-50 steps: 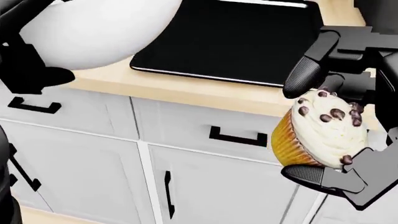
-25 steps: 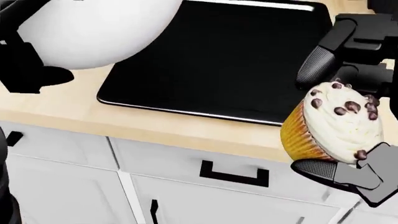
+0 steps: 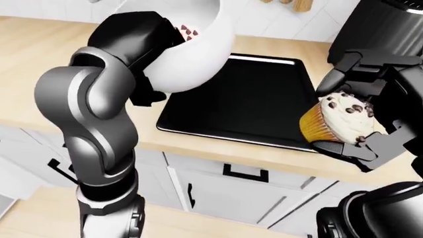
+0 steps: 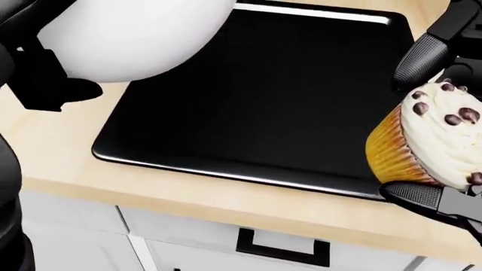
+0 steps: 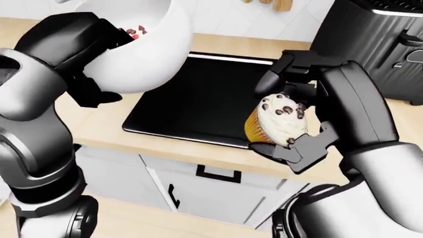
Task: Pick up the bowl with cake and place it on the tray. Pick up the cupcake and place it on the tray.
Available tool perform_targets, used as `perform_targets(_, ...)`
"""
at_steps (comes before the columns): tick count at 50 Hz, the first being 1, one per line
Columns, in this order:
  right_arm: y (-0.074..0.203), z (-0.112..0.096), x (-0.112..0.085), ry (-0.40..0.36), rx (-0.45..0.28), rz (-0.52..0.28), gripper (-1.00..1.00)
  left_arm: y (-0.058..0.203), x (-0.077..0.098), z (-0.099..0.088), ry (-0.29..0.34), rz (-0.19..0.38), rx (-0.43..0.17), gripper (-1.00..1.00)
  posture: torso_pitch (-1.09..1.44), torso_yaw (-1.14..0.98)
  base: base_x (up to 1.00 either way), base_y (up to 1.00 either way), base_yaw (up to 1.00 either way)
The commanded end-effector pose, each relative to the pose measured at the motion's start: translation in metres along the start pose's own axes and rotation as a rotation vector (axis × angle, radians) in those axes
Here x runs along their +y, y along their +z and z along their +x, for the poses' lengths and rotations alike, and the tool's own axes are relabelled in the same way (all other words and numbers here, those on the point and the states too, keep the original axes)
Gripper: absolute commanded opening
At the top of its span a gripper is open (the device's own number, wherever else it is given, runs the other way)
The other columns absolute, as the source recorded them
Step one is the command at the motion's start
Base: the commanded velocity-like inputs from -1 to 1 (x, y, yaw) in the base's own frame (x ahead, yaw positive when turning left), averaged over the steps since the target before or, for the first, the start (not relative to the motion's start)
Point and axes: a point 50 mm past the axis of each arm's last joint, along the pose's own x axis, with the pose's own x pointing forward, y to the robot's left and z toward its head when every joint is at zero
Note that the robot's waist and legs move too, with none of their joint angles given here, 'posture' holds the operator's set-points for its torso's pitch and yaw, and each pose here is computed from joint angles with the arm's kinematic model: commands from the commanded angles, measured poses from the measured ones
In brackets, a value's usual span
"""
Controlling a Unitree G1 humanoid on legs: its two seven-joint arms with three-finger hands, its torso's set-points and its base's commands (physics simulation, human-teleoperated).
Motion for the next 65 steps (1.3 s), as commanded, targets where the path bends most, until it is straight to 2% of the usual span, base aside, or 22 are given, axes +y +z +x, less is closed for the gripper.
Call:
perform_targets(1,0.006,-0.002,-0.005,-0.040,-0.032,-0.014,-1.00,0.007,0.016,-0.006,0.102,0.023,-0.020,-1.00,0.00,0.00,0.00,0.00,0.00)
perform_targets(7,0.007,-0.005,-0.011,-0.064,-0.028,-0.016,-1.00,0.013,0.010,0.001,0.098,0.031,-0.044,-1.00,0.00,0.00,0.00,0.00,0.00)
perform_targets(13,0.005,-0.005,-0.016,-0.095,-0.015,-0.006,-1.00,0.023,-0.005,0.012,0.058,0.047,-0.068,-1.00,0.00,0.00,0.00,0.00,0.00)
perform_targets(19,0.004,-0.006,-0.017,-0.092,-0.016,-0.004,-1.00,0.029,-0.020,0.030,0.024,0.045,-0.084,-1.00,0.00,0.00,0.00,0.00,0.00)
perform_targets(31,0.002,-0.005,-0.016,-0.091,-0.017,0.002,-1.00,0.037,-0.033,0.047,-0.001,0.075,-0.103,-1.00,0.00,0.00,0.00,0.00,0.00)
perform_targets(36,0.003,-0.006,-0.017,-0.092,-0.019,0.003,-1.00,0.038,-0.045,0.056,-0.020,0.088,-0.103,-1.00,0.00,0.00,0.00,0.00,0.00)
perform_targets(48,0.000,-0.004,-0.017,-0.094,-0.018,0.008,-1.00,0.037,-0.058,0.068,-0.046,0.097,-0.097,-1.00,0.00,0.00,0.00,0.00,0.00)
perform_targets(53,0.001,-0.004,-0.018,-0.096,-0.019,0.009,-1.00,0.037,-0.065,0.074,-0.045,0.117,-0.094,-1.00,0.00,0.00,0.00,0.00,0.00)
perform_targets(65,-0.002,-0.005,-0.018,-0.098,-0.016,0.015,-1.00,0.038,-0.079,0.077,-0.067,0.143,-0.105,-1.00,0.00,0.00,0.00,0.00,0.00)
